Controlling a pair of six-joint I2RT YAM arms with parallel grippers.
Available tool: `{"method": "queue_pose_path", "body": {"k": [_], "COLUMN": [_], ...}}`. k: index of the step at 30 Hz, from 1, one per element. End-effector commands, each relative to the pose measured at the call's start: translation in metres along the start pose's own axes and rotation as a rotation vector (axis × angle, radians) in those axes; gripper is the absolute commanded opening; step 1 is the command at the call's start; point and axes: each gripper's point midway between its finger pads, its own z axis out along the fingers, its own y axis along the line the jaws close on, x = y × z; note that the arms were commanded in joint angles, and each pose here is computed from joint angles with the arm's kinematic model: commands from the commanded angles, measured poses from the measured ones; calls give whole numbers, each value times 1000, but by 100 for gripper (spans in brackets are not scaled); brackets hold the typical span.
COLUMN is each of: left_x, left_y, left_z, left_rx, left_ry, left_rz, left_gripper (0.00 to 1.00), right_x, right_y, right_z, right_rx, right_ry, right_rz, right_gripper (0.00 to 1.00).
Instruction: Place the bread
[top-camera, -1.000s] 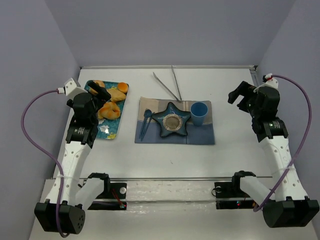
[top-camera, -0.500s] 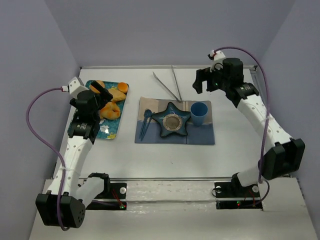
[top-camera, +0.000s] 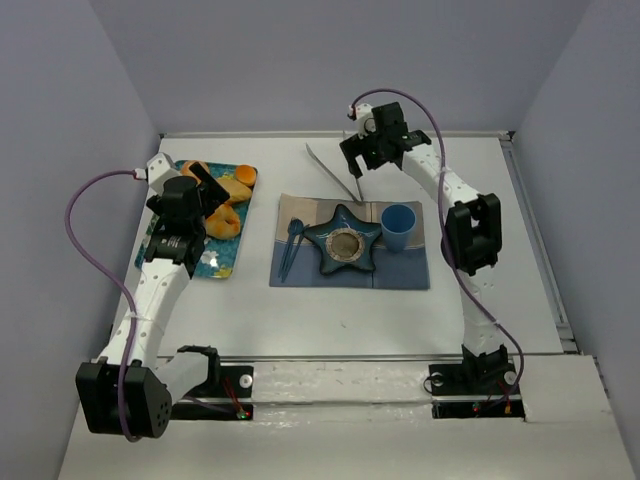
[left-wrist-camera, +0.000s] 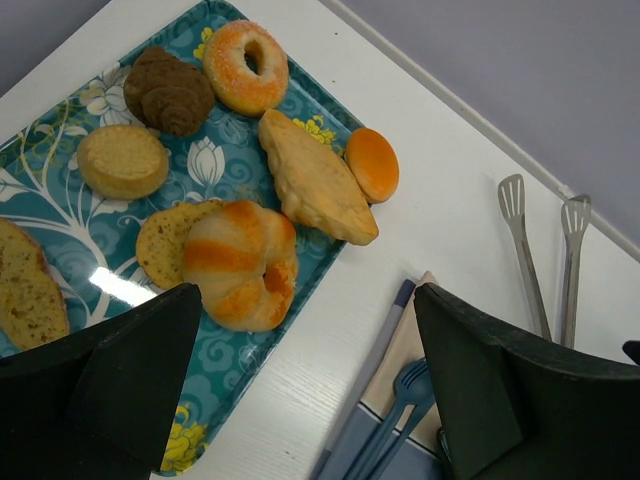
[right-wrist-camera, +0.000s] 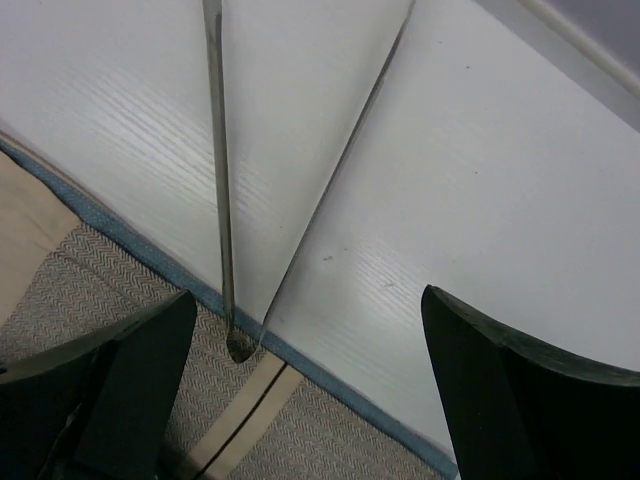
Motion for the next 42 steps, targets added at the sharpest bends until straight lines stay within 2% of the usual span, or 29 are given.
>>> {"method": "queue_pose_path", "body": {"k": [1,4,15,29,32,35,39,42], "left_x": [-16,-14,-12,-15,-14,-14,-14,-16], "left_y": [-5,-4,2,8,10,12,13,15], "left_z": [4,7,9,14,16,18,19,18], "left_rx": [7,-4,-26,-68,-81,-98,-112,-132], "left_ry": [-51,-46,-46,-59,-59,-58,-53,-57], "left_rz": [8,17,37,47,50,45,45,31], "left_gripper": [99,99,99,99,99,99,99,99], "right_x": [-6,-8,30,66,71,76,70,46], "right_y": [8,8,28,33,33,31,26,23], "right_z": [28,45,102,144,143,139,131,121], "right_rx": [21,44,3,-2,2,20,45,44], "right_ry": [21,16,79,121,136,154,149,94], "right_rz": [-12,27,69,118,119,122,117,105], "right_gripper": [100,100,100,99,86,64,44,40]}}
